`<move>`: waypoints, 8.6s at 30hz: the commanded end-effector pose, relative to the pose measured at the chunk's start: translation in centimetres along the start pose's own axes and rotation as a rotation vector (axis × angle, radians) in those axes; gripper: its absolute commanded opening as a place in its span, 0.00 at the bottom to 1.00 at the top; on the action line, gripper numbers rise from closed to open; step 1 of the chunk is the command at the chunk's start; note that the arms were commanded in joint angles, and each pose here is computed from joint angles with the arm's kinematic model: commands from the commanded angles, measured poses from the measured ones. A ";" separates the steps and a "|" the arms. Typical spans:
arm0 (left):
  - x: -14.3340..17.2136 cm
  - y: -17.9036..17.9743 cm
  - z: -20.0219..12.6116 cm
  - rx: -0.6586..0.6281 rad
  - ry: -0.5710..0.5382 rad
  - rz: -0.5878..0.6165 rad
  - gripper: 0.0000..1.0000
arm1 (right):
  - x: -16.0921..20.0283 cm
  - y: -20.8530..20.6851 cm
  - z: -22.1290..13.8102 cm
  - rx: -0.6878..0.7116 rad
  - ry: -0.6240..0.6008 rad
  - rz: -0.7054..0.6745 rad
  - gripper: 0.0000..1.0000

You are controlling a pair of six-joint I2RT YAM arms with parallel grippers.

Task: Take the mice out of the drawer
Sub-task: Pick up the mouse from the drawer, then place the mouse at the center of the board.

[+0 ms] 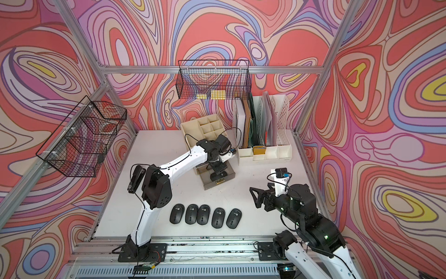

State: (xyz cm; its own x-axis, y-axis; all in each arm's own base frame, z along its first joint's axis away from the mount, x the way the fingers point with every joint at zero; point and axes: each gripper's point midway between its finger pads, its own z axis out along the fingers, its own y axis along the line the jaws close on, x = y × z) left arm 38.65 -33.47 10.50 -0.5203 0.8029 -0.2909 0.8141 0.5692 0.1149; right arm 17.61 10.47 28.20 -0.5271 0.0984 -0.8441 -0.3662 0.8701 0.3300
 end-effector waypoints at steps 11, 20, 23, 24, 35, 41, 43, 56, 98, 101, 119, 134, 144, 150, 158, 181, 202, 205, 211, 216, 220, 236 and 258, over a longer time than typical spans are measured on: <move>1.5 -1.6 3.6 0.089 0.081 0.020 0.60 | 0.3 -0.1 0.4 0.004 0.014 0.003 0.97; 2.2 -1.6 5.6 0.088 0.122 -0.006 0.67 | 0.4 -0.2 0.7 0.010 0.024 0.004 0.97; 2.2 -1.1 6.3 0.054 0.137 -0.030 0.66 | 0.4 -0.3 0.8 0.013 0.027 0.005 0.97; 2.1 -0.9 6.5 0.046 0.141 -0.039 0.65 | 0.4 -0.3 0.7 0.016 0.026 0.006 0.97; -1.6 1.8 5.3 -0.040 0.039 -0.203 0.53 | 0.4 -0.4 0.7 0.019 0.022 0.007 0.97; -1.9 2.3 3.8 -0.047 0.016 -0.225 0.60 | 0.3 -0.4 0.6 0.020 0.018 0.009 0.97; -1.9 1.8 3.6 -0.016 0.014 -0.208 0.63 | 0.3 -0.4 0.6 0.019 0.017 0.008 0.97; -0.1 1.2 5.5 -0.004 0.072 -0.165 0.70 | 0.4 -0.5 0.6 0.022 0.019 0.008 0.97; 1.0 1.7 8.4 -0.023 0.112 -0.222 0.55 | 0.3 -0.5 0.6 0.027 0.016 0.010 0.97; 0.7 1.9 7.8 -0.029 0.099 -0.220 0.50 | 0.3 -0.6 0.7 0.029 0.017 0.010 0.97; -3.2 2.1 -1.7 -0.209 -0.153 -0.215 0.49 | 0.0 -0.2 0.6 0.008 0.009 -0.001 0.97; -1.5 -3.6 -7.5 -0.180 -0.221 -0.458 0.49 | -0.5 4.0 -2.9 -0.188 0.071 -0.060 0.98; -0.9 -11.1 -8.0 0.009 -0.248 -0.648 0.49 | 0.8 5.7 -6.8 -0.269 0.154 -0.114 0.99; -0.5 -16.1 -6.2 0.109 -0.197 -0.684 0.49 | 0.9 5.3 -8.7 -0.247 0.121 -0.133 0.98; -0.6 -21.0 -5.8 0.204 -0.170 -0.723 0.49 | 2.1 4.9 -9.4 -0.238 0.113 -0.113 0.98; 0.0 -28.0 0.2 0.238 -0.037 -0.695 0.50 | 3.1 3.7 -10.0 -0.189 0.099 -0.090 0.98; 0.3 -28.3 3.4 0.195 0.007 -0.661 0.58 | 2.1 4.0 -9.9 -0.192 0.071 -0.061 0.98; 0.2 -28.1 3.7 0.193 0.008 -0.660 0.63 | 2.2 3.9 -9.5 -0.189 0.080 -0.056 0.98; 0.1 -27.8 4.3 0.199 0.016 -0.667 0.68 | 2.1 3.9 -9.4 -0.189 0.079 -0.048 0.98; 0.2 -27.7 4.6 0.198 0.022 -0.667 0.73 | 2.1 3.8 -9.4 -0.183 0.078 -0.040 0.98; -0.3 -27.3 3.9 0.199 -0.002 -0.665 0.77 | 1.5 3.4 -9.6 -0.157 0.044 -0.022 0.98; -1.9 -17.0 -9.4 0.302 -0.329 -0.569 0.99 | 0.0 -3.3 -4.4 0.189 -0.094 0.350 0.96; 9.9 -6.6 -21.3 0.120 -0.499 -0.267 0.99 | 14.3 -8.3 10.4 0.434 0.429 0.516 0.91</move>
State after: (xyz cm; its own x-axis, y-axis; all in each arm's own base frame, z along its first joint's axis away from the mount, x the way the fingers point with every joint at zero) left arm 24.28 -26.71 28.83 -0.5839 0.3149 -0.7482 0.6421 0.7431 -0.1884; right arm 20.40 9.34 9.59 -0.8329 0.4124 -0.3692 0.2808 0.8896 0.3602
